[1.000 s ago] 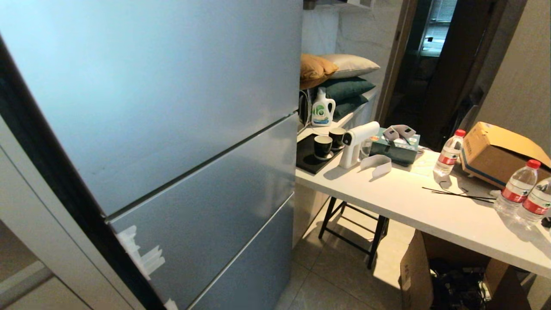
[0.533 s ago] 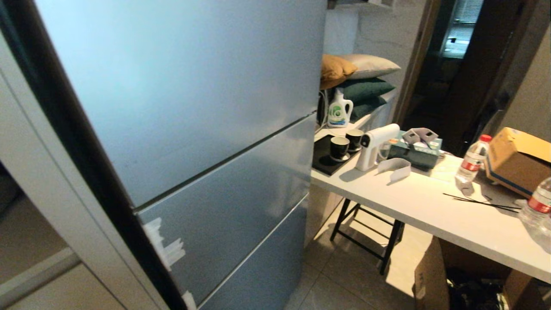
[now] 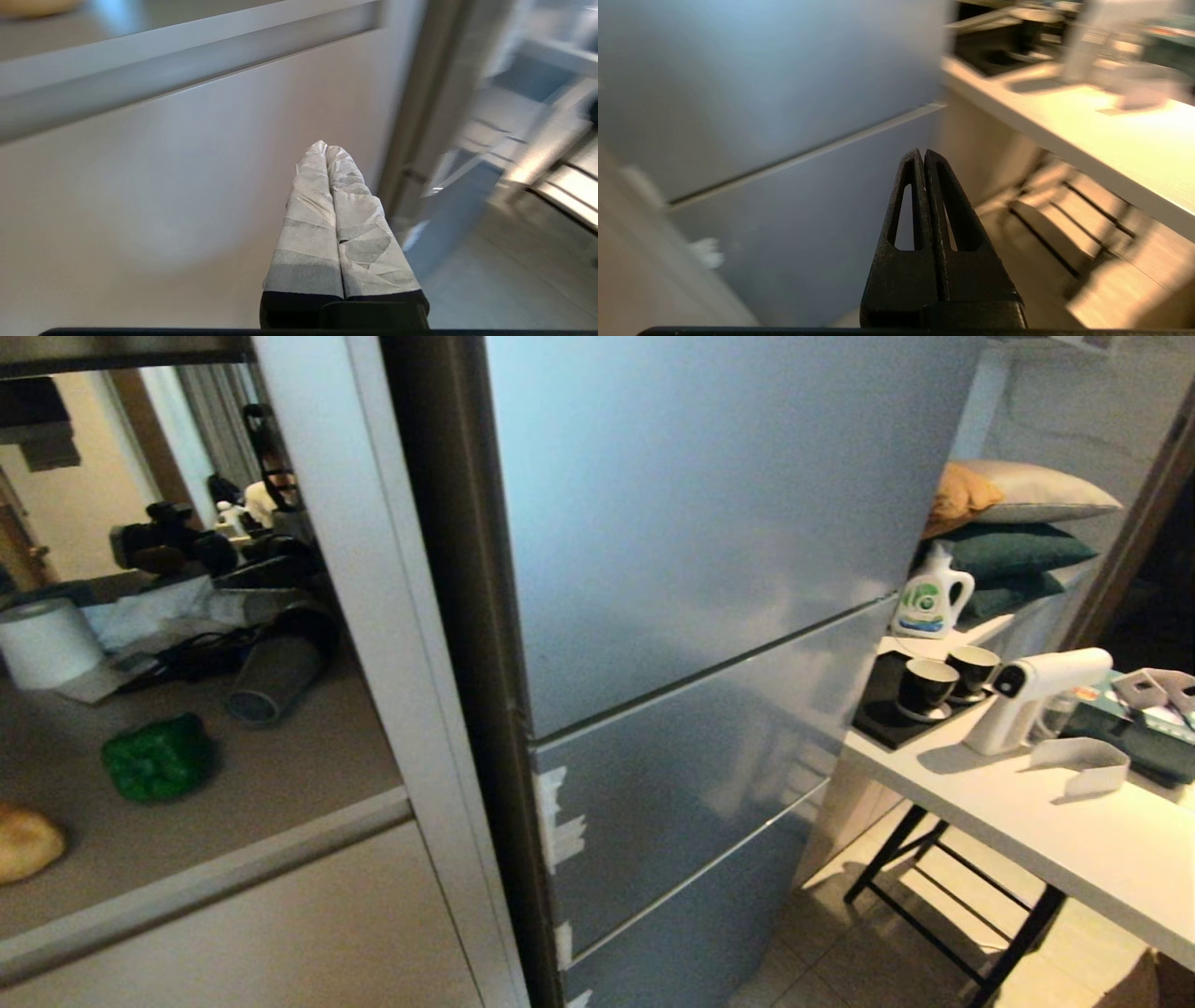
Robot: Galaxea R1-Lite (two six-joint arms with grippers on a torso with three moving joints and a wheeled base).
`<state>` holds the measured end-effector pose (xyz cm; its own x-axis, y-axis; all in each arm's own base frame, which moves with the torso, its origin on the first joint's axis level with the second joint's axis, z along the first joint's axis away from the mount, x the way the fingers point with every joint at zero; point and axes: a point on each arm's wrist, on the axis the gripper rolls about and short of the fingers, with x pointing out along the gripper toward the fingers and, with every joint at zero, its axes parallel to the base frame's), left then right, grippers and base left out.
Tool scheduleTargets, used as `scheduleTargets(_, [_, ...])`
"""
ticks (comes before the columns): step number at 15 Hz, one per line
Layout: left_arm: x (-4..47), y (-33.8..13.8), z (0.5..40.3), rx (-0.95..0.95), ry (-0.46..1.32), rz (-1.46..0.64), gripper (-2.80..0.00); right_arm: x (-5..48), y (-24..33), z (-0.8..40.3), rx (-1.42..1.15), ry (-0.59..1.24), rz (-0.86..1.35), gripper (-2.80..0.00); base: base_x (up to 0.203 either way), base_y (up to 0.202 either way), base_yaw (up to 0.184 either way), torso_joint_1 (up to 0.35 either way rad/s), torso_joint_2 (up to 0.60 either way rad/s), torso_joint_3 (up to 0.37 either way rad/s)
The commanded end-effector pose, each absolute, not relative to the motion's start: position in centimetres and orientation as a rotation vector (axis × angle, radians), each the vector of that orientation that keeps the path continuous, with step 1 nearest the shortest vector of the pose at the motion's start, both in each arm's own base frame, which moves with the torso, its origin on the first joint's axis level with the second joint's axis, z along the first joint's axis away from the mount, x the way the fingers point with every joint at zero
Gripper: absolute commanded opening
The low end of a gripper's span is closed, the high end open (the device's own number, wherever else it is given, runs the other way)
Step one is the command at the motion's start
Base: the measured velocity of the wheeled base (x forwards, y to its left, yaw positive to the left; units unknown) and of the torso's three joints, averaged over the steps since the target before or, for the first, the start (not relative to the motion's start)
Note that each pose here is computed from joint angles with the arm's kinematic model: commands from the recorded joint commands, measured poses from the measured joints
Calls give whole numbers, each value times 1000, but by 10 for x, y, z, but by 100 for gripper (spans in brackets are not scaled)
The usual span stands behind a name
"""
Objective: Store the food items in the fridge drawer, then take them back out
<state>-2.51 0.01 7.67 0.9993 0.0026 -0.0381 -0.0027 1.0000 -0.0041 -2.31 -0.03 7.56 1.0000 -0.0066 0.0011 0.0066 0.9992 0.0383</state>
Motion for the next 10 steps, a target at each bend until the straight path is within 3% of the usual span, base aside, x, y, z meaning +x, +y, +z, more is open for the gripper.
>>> scheduleTargets(1, [-25,0,77,-4,38,3,-280,-23,0,76,38,1,-6,-280,3,-8,170,-2,-2,-2])
scheduleTargets(10, [-25,0,77,-4,37,3,-280,-23,0,76,38,1,-6,-280,1,-8,175,4,3,1])
